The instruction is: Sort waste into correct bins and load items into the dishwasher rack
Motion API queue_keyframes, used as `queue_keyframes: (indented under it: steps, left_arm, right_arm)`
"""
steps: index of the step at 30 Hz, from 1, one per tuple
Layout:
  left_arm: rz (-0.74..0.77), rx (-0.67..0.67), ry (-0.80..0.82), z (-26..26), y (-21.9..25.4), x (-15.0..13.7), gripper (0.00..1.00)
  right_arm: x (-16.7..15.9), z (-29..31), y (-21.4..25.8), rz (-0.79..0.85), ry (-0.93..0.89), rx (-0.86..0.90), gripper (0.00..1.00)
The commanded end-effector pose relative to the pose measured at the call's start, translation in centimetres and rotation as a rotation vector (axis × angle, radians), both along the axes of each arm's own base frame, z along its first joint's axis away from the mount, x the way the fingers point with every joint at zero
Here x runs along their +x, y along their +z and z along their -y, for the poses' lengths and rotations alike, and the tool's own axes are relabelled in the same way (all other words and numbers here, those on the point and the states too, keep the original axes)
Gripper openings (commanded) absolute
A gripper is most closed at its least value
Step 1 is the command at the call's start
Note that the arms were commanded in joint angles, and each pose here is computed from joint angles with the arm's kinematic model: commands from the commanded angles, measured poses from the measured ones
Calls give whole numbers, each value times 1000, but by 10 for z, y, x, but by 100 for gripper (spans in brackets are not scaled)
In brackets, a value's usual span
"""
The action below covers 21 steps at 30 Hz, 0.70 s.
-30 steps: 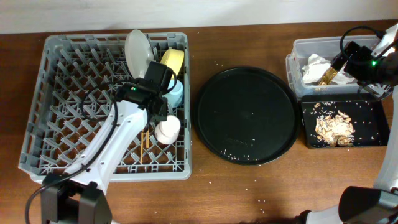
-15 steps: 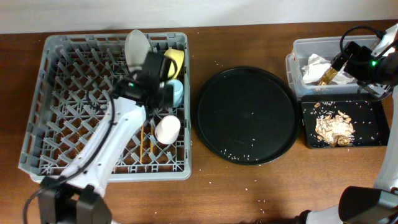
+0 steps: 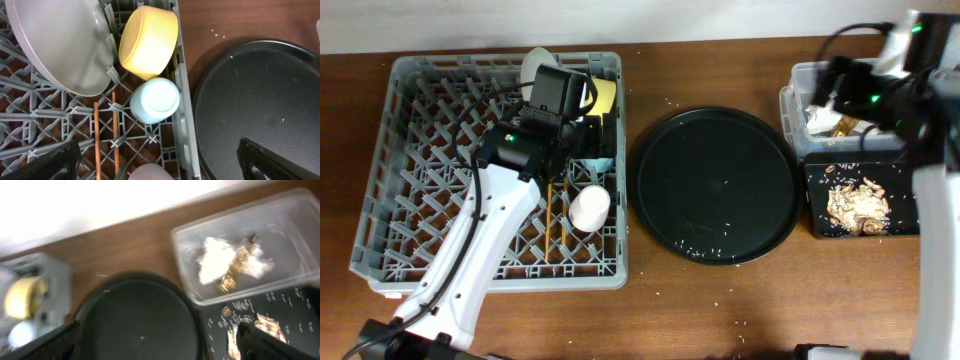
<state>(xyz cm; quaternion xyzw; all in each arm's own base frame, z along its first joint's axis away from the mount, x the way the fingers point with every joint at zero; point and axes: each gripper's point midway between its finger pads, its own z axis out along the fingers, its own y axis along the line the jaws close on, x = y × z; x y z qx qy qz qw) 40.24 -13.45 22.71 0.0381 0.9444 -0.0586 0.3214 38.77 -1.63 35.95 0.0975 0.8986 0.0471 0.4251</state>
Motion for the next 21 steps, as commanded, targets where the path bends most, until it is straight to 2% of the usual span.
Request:
queue_keyframes:
  steps: [1, 3, 4, 7, 9, 12, 14, 21]
  left_arm:
    - [18, -16, 1, -1, 9, 0, 99]
    - [18, -16, 1, -1, 9, 0, 99]
    - [18, -16, 1, -1, 9, 0, 99]
    - [18, -16, 1, -1, 9, 0, 99]
    - [18, -16, 1, -1, 9, 0, 99]
    - [18, -16, 1, -1, 9, 0, 99]
    - [18, -16, 1, -1, 9, 0, 99]
    - [18, -16, 1, -1, 9, 0, 99]
  right_arm:
    - [-21, -17, -4, 111, 84, -105, 98]
    - [-42, -35, -27, 319, 141, -84, 99]
    - [-54, -38, -41, 373, 150, -85, 99]
    - [-120, -41, -136, 451, 154, -55, 98]
    - [-137, -42, -167, 500, 134, -9, 98]
    - [-142, -41, -190, 589, 122, 17, 98]
    - [-143, -41, -203, 584, 121, 16, 99]
    - [-143, -43, -202, 619, 127, 18, 98]
